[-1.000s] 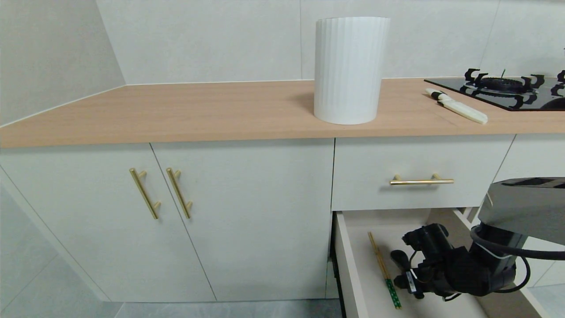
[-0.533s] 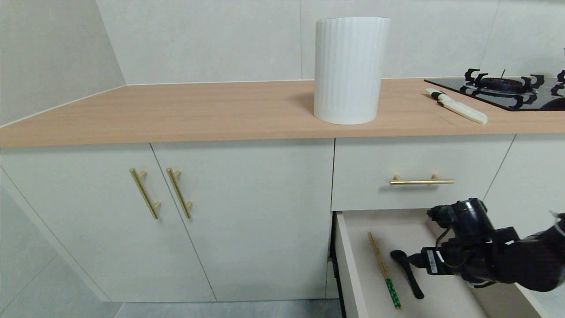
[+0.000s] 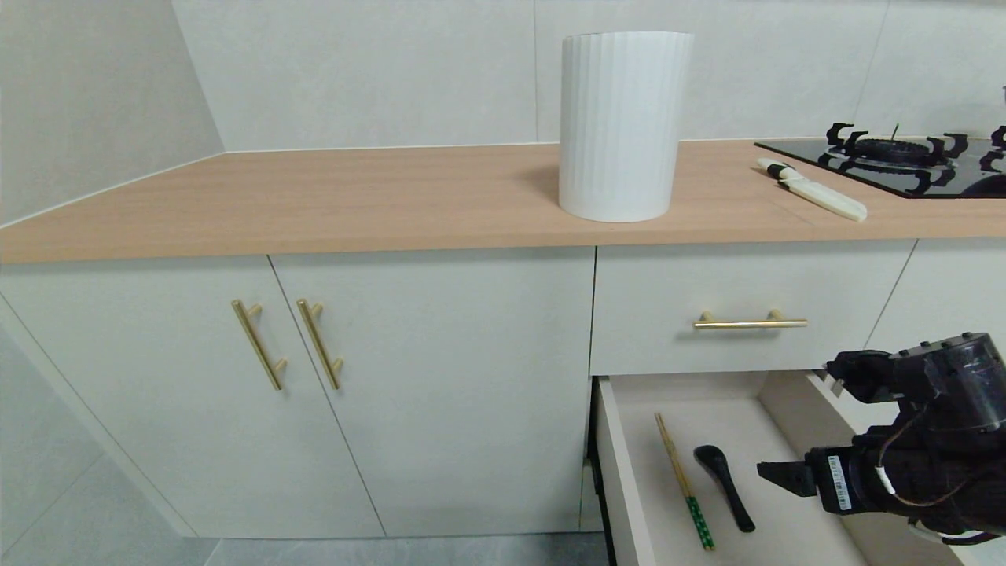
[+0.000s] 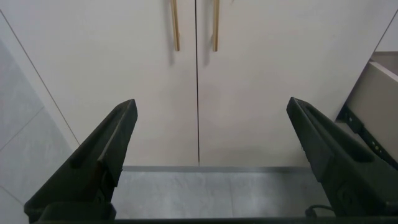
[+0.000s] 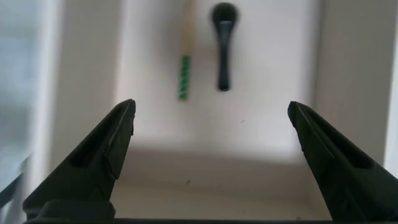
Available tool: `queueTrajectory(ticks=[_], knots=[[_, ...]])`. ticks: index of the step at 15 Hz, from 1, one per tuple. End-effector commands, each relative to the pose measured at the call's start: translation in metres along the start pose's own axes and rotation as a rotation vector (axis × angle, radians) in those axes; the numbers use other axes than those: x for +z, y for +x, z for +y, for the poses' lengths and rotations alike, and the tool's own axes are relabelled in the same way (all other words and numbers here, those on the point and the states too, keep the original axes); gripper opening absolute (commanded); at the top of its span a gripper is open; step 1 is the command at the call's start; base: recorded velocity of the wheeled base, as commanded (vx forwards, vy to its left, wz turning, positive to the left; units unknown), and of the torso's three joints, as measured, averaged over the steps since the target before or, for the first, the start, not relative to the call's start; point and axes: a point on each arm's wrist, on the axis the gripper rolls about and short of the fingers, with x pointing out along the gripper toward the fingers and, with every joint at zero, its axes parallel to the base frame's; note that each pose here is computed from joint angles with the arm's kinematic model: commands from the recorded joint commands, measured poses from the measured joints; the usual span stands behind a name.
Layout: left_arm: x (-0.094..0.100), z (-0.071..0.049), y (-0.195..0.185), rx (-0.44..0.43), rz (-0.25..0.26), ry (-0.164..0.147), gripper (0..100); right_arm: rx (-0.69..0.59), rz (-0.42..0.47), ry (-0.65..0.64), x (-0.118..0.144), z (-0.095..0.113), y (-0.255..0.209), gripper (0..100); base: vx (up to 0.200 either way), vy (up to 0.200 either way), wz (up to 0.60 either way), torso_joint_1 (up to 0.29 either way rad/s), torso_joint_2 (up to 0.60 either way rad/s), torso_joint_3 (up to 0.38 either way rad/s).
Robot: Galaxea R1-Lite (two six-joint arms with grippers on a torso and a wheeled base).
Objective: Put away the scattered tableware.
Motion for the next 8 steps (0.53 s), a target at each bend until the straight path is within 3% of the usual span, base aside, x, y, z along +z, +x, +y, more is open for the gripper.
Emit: queueTrajectory(ticks=[1, 7, 8], knots=[[-0.0001, 0.0000, 0.0001, 0.001, 0.003, 0.000, 100, 0.024, -0.063, 0.002, 0.0036, 0.0003, -0.0166, 100, 0.000, 0.000, 0.00, 0.000, 0.00, 0.000], [0.0000, 0.0000, 0.0001, 0.001, 0.001, 0.000, 100, 0.022, -0.058, -0.001, 0.0038, 0.0011, -0.0153, 100, 0.000, 0.000, 0.00, 0.000, 0.00, 0.000], [-0.0002, 0.0000, 0.0000, 0.001, 0.001, 0.001, 100, 0.019, -0.053, -0.001, 0.0032, 0.0010, -0.0145, 100, -0.200, 0.000, 0.00, 0.002, 0.00, 0.002]])
